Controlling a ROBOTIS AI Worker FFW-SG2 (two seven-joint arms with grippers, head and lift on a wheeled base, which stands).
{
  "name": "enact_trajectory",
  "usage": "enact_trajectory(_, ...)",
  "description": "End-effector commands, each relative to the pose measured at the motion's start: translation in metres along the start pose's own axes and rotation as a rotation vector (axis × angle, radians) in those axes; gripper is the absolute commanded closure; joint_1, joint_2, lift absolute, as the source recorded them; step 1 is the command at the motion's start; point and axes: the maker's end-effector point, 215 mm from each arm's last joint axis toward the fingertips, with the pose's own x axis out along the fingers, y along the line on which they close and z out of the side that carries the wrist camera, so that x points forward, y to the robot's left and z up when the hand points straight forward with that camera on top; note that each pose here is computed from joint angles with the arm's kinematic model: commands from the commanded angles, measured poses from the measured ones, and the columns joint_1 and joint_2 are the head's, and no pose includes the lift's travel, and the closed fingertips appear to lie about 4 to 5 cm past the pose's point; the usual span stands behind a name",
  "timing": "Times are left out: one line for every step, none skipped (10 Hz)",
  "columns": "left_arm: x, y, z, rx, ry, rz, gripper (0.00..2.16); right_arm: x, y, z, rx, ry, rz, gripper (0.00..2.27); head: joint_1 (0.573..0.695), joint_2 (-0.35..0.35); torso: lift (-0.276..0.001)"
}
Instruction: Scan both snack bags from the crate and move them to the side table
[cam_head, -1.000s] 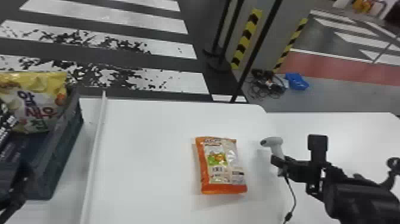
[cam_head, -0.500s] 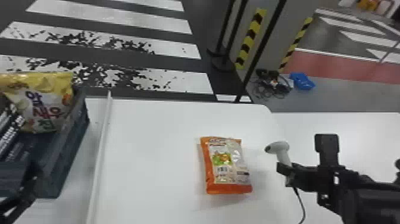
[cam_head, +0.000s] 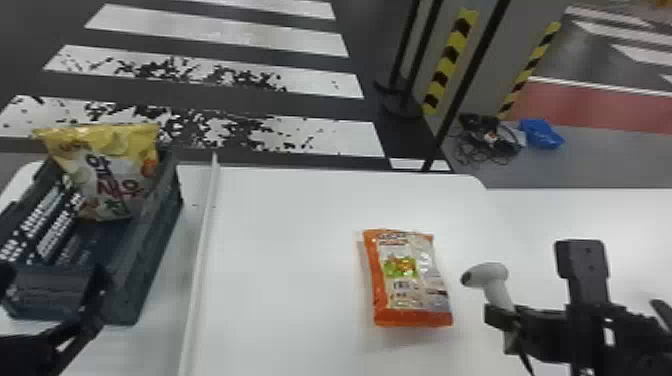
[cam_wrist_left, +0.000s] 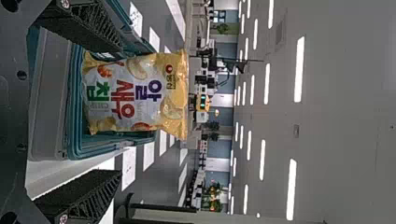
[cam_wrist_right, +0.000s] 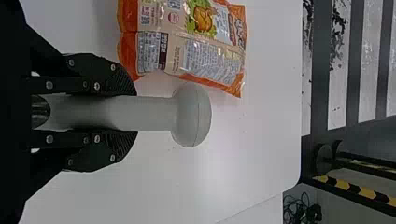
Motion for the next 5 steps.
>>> enact_trajectory(0.000, -0.002, -0.001, -0.002, 0.001, -0.002, 0.07, -0.014, 0.019, -0.002, -0.018, 0.005, 0.015, 2.23, 0.695, -0.207, -0.099)
enact_trajectory(0.000, -0.002, -0.001, -0.002, 0.002, -0.004, 0.07, -0.023, 0.029, -0.005, -0.029, 0.017, 0.011, 2.23, 0.695, -0.189, -0.099)
enact_trajectory(0.000, -0.002, -0.001, -0.003, 0.002, -0.003, 0.07, -0.033, 0.043, -0.009, -0.027, 0.031, 0.025, 2.23, 0.695, -0.182, -0.099)
enact_trajectory(0.000, -0.002, -0.001, -0.003, 0.002, -0.003, 0.07, -0.040, 0.055, 0.000, -0.040, 0.003, 0.030, 2.23, 0.695, -0.165, -0.099)
enact_trajectory(-0.001, -0.002, -0.002, -0.003, 0.003, -0.001, 0.07, -0.044, 0.070, 0.004, -0.053, -0.013, 0.049, 2.23, 0.695, -0.143, -0.099)
